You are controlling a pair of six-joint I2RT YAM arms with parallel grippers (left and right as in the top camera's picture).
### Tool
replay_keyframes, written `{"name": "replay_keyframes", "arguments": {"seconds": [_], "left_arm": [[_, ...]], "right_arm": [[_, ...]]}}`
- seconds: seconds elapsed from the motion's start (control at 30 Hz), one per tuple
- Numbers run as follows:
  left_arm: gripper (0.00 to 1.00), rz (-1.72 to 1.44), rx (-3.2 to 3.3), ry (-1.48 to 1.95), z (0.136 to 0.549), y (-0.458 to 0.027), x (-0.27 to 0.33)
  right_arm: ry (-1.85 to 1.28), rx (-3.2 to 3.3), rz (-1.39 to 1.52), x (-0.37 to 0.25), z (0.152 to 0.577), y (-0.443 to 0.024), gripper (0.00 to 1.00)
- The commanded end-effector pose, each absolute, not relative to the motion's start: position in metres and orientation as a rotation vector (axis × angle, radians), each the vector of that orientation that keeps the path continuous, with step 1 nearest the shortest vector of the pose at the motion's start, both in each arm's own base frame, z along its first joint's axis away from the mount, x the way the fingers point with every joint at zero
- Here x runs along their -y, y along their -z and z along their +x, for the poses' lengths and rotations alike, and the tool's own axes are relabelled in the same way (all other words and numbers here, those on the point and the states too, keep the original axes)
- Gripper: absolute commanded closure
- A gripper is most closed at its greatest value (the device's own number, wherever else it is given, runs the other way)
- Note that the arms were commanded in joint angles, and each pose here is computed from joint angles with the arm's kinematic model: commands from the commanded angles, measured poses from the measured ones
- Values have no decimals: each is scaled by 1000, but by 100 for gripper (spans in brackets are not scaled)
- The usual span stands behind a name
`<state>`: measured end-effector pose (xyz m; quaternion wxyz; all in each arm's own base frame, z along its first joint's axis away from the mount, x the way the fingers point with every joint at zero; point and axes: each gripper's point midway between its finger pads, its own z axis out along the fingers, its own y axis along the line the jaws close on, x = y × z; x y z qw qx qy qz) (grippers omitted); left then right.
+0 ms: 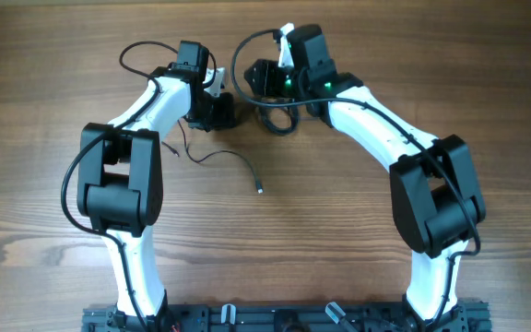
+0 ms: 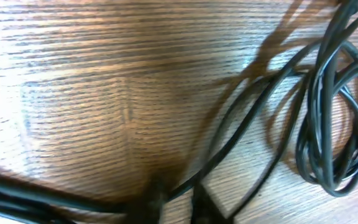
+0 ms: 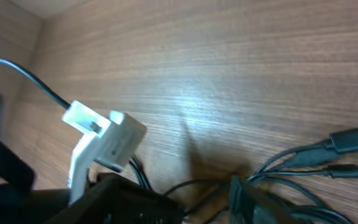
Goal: Untangle cables
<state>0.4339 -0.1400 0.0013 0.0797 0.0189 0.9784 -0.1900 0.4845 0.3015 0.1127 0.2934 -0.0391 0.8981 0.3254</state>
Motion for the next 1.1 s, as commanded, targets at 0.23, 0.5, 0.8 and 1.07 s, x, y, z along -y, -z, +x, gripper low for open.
{"name": "replay_keyframes", "arguments": {"seconds": [0.23, 0.5, 0.8, 1.07], "left_arm": [[96, 55, -3002, 560, 419, 15, 140], [96, 51, -3020, 559, 414, 16, 139], [96, 51, -3020, 558, 415, 16, 139], [96, 51, -3020, 558, 415, 16, 139]], "right_arm": [[-709, -2475, 60, -284, 494, -62, 36], [-688, -2562, 162, -281, 488, -21, 43], [-693, -2549, 183, -300, 487, 2, 45], [-541, -2547, 186, -302, 481, 21, 44]]}}
